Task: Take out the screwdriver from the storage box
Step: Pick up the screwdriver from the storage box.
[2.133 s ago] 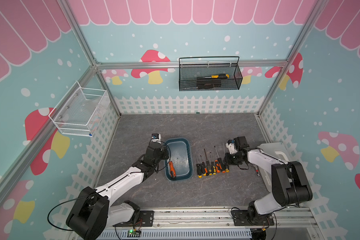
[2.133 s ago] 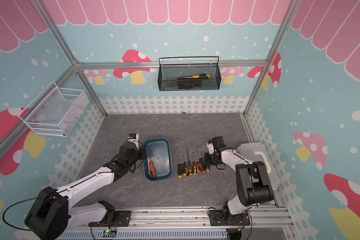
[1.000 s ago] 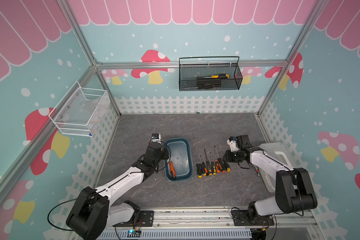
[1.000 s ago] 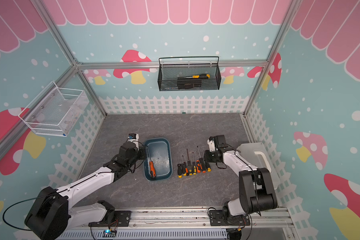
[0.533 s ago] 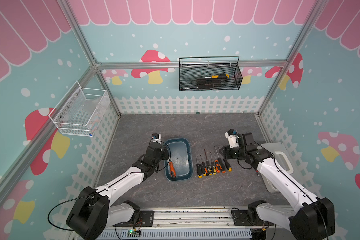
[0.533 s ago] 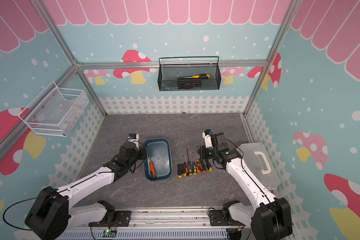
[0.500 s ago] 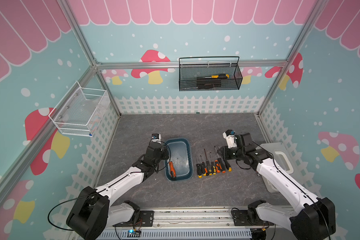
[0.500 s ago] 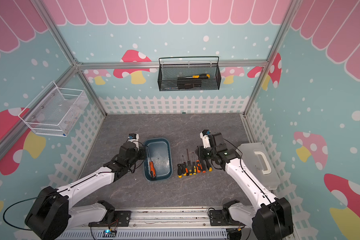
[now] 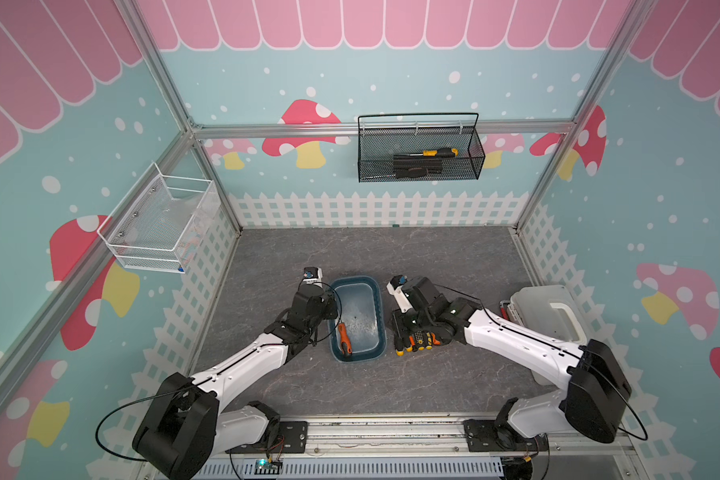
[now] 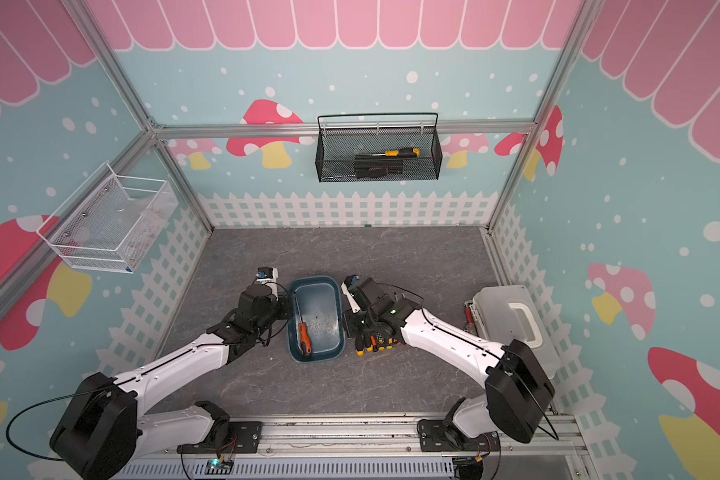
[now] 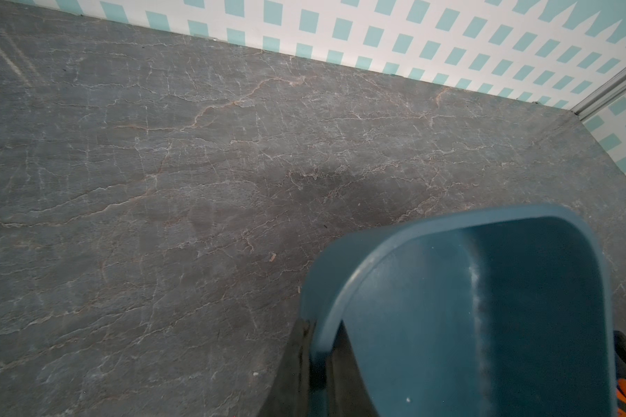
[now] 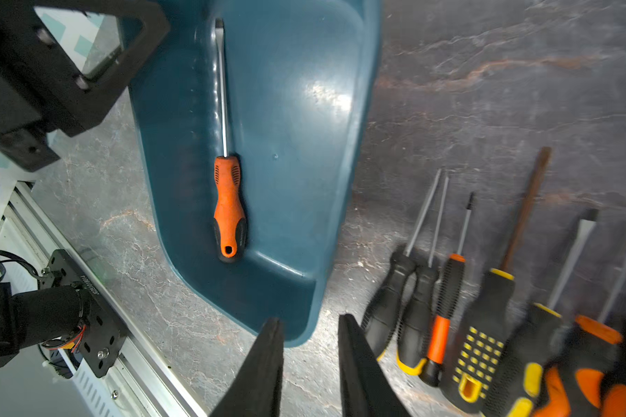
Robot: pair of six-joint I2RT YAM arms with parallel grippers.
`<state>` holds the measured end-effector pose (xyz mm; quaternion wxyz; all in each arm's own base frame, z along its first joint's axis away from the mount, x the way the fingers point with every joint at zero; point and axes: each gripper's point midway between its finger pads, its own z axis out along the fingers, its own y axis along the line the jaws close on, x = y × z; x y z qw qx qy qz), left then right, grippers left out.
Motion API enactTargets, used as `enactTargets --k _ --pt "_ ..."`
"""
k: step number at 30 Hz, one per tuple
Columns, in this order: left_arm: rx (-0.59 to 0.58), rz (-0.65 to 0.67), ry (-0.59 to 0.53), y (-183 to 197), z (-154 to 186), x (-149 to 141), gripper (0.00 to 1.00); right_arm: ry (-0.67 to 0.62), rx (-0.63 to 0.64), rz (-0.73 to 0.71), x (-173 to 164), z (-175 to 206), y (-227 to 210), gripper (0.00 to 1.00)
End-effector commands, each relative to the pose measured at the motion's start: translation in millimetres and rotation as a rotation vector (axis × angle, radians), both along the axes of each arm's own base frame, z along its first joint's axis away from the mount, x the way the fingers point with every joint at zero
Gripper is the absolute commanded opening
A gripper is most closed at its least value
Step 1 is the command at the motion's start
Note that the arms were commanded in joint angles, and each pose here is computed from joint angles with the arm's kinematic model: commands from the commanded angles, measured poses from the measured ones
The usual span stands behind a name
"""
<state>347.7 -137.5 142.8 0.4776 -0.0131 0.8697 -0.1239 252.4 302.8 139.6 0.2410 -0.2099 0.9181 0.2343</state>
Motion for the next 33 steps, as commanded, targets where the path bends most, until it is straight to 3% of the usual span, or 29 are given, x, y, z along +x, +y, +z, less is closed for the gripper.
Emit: enactTargets --k 1,12,23,33 --pt "-0.023 -0.007 -0.034 -4 15 4 0.00 -0.049 0.037 0.020 8 6 29 0.32" --pt "-0.026 0.003 -0.042 -1 14 2 0.00 -0.065 0.012 0.106 18 -14 84 0.35" --pt "-0.034 0.004 -0.042 -1 14 2 0.00 -0.010 -0.060 0.094 19 -52 99 0.43" --pt "-0.041 0.000 -0.041 -2 14 1 0.00 0.022 -0.062 0.087 15 -76 110 0.44"
